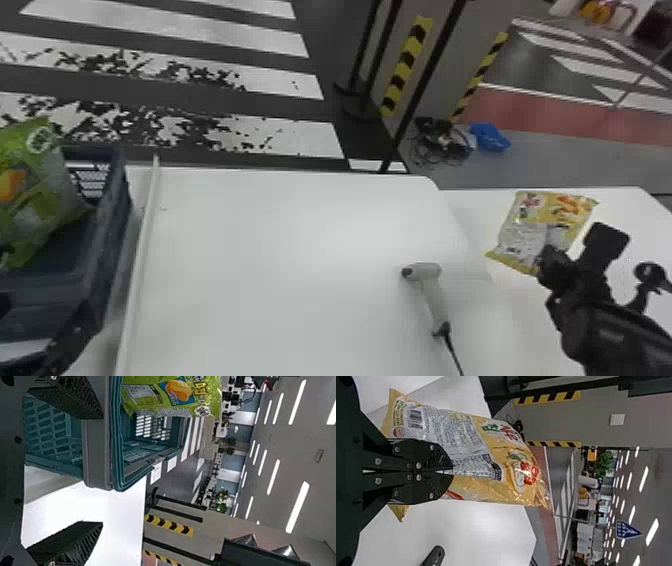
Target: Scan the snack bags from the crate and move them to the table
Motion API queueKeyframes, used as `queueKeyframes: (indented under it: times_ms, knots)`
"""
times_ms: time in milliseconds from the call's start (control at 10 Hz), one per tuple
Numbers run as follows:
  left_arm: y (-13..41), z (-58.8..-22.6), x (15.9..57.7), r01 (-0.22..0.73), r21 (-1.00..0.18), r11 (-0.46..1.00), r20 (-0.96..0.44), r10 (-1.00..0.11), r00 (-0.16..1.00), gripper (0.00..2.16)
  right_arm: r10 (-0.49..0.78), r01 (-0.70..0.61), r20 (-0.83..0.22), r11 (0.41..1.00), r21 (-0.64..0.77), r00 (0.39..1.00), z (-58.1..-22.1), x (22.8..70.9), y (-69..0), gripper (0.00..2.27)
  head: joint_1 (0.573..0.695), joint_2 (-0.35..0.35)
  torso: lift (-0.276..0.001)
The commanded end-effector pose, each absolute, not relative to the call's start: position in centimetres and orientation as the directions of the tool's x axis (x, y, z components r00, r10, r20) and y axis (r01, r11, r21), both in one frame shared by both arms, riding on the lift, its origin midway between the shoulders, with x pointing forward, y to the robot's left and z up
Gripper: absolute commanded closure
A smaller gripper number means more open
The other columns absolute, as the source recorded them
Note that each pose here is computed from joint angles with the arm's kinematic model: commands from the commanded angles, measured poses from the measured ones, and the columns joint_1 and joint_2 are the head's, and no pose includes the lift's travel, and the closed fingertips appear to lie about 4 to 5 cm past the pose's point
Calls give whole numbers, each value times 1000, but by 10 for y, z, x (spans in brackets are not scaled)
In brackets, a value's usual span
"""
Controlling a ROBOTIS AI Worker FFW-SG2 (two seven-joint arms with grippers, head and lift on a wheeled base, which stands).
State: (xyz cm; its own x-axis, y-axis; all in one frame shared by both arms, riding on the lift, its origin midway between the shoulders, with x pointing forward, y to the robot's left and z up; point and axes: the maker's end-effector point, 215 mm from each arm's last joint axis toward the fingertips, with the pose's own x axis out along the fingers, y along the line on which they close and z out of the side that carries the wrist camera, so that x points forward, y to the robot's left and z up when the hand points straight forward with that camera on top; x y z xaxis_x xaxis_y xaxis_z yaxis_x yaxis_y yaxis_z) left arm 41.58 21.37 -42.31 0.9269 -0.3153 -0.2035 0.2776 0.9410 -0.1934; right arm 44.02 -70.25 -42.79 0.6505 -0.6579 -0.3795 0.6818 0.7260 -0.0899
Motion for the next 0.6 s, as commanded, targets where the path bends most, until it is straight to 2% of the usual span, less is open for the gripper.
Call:
queueKeyframes:
  times_ms: [0, 400, 500]
  knots:
    - [213, -422, 417, 284, -189, 940, -202, -320, 925, 33, -689, 708, -413, 694, -135, 596, -451, 445, -713, 2246, 695, -350, -95]
    - [206, -414, 423, 303, -186, 934, -189, -337, 922, 33, -752, 768, -434, 613, -183, 497, -463, 427, -740, 2243, 695, -350, -95]
    - [205, -412, 423, 302, -187, 935, -183, -336, 924, 33, -749, 771, -438, 613, -175, 496, -465, 425, -740, 2027, 695, -350, -95]
